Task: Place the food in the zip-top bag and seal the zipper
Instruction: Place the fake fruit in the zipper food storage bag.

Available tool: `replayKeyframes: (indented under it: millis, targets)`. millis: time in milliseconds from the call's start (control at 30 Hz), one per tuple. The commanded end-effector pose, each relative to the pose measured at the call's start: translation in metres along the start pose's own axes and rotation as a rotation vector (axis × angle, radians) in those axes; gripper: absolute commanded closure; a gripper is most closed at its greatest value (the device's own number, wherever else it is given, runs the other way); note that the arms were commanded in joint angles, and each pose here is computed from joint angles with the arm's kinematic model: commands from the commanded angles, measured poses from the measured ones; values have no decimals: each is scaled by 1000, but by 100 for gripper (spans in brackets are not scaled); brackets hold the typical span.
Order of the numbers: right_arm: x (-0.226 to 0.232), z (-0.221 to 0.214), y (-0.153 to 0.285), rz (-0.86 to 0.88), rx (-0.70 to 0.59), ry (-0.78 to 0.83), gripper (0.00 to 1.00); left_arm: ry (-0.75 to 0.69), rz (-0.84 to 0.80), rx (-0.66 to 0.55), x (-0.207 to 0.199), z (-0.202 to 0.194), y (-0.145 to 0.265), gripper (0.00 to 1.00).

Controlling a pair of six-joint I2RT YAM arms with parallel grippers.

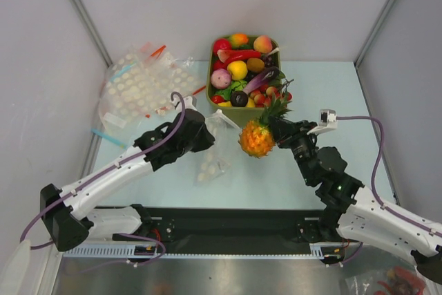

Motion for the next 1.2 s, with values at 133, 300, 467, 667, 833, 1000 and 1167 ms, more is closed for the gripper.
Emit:
replayKeyframes:
  millis: [133, 300, 467, 667, 833, 1000, 1167]
  targets:
    - [26, 12, 3, 136, -51, -44, 100, -49, -125, 37, -23, -9, -5, 100]
    - [32, 6, -1, 156, -41, -37, 100, -90, -170, 56, -33, -15, -5, 100]
    - [35, -9, -6, 157, -7, -10, 100, -121, -226, 62, -41, -16, 2, 100]
    - [38, -31, -8, 149, 21, 48, 100, -110, -327, 20, -46, -9, 19, 100]
    - [40, -45, -10, 115, 12, 101, 100, -103, -389, 28, -51, -7, 30, 100]
    - [38, -52, -8, 48, -26, 125, 100, -91, -406, 16, -51, -6, 34, 100]
    - [33, -61, -12, -32, -62, 163, 100, -90, -410, 18, -52, -6, 33, 100]
Point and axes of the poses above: each gripper's point midway between its finger pads, its own y axis back along the fingers, its own x axis along the line the jaws close on, z = x × y, the point moved 7 cm from there along y, back along the fingers, and after that the axes turned 3 degrees about -y, right-handed, at the moved point
